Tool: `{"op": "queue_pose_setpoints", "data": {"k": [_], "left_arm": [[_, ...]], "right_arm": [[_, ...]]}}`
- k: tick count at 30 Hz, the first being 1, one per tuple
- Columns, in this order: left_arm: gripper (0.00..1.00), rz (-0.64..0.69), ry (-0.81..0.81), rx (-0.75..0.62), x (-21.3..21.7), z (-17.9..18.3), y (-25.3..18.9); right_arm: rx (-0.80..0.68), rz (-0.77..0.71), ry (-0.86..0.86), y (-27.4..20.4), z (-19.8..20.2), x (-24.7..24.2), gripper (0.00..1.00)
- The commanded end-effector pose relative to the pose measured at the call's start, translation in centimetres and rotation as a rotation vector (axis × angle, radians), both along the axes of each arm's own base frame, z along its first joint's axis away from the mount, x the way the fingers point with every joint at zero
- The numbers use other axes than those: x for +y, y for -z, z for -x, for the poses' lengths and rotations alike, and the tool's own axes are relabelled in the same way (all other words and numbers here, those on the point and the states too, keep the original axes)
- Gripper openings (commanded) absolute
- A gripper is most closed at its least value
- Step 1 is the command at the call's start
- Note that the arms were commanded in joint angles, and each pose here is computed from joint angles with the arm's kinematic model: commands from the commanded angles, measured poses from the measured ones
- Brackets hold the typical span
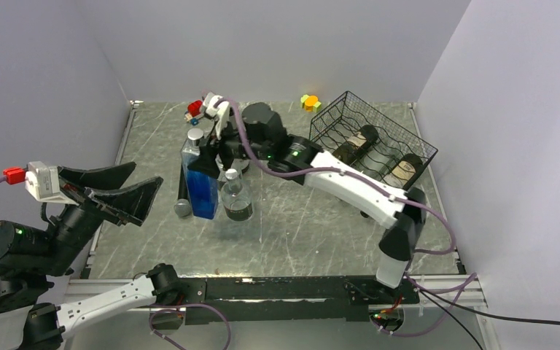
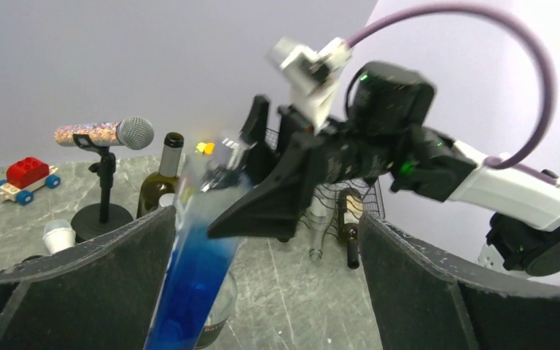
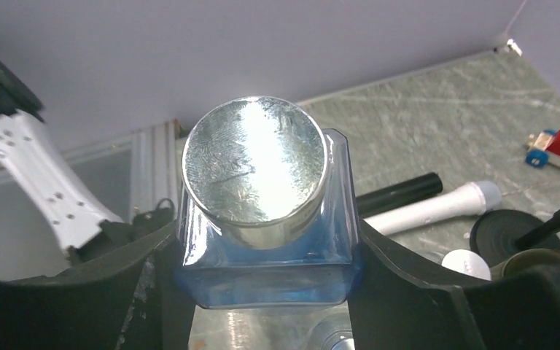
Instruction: Put the wine bottle on the wine rack
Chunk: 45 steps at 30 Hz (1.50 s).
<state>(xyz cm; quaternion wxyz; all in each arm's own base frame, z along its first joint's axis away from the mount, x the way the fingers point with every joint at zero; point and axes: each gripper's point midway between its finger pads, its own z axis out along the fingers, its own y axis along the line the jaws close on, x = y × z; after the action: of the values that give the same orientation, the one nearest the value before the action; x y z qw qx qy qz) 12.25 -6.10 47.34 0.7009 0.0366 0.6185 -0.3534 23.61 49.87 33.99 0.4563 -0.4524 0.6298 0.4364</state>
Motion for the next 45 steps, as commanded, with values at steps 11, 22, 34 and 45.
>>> {"op": "queue_pose_setpoints", "data": {"k": [11,22,34,45], "left_arm": [[0.99,-0.107,0.207,-0.064,-5.5,1.0,1.2],[0.99,-0.238,0.612,-0.148,-14.2,4.3,7.8],[0.99,-0.18,0.854,-0.202,-18.0,7.1,10.6],[0.99,-0.201,0.919,-0.179,-19.3,7.5,12.8]], "right_arm": [[-0.081,-0.33,-0.15,-18.7,9.6,-9.9,0.0],[-0.097,-0.348,-0.225,-19.3,14.7,-16.0,0.0],[-0.106,-0.425,-0.305,-20.3,16.6,-17.0,0.0],[-0.159,-0.496,-0.373,-20.5,18.2,-17.9,0.0]]}}
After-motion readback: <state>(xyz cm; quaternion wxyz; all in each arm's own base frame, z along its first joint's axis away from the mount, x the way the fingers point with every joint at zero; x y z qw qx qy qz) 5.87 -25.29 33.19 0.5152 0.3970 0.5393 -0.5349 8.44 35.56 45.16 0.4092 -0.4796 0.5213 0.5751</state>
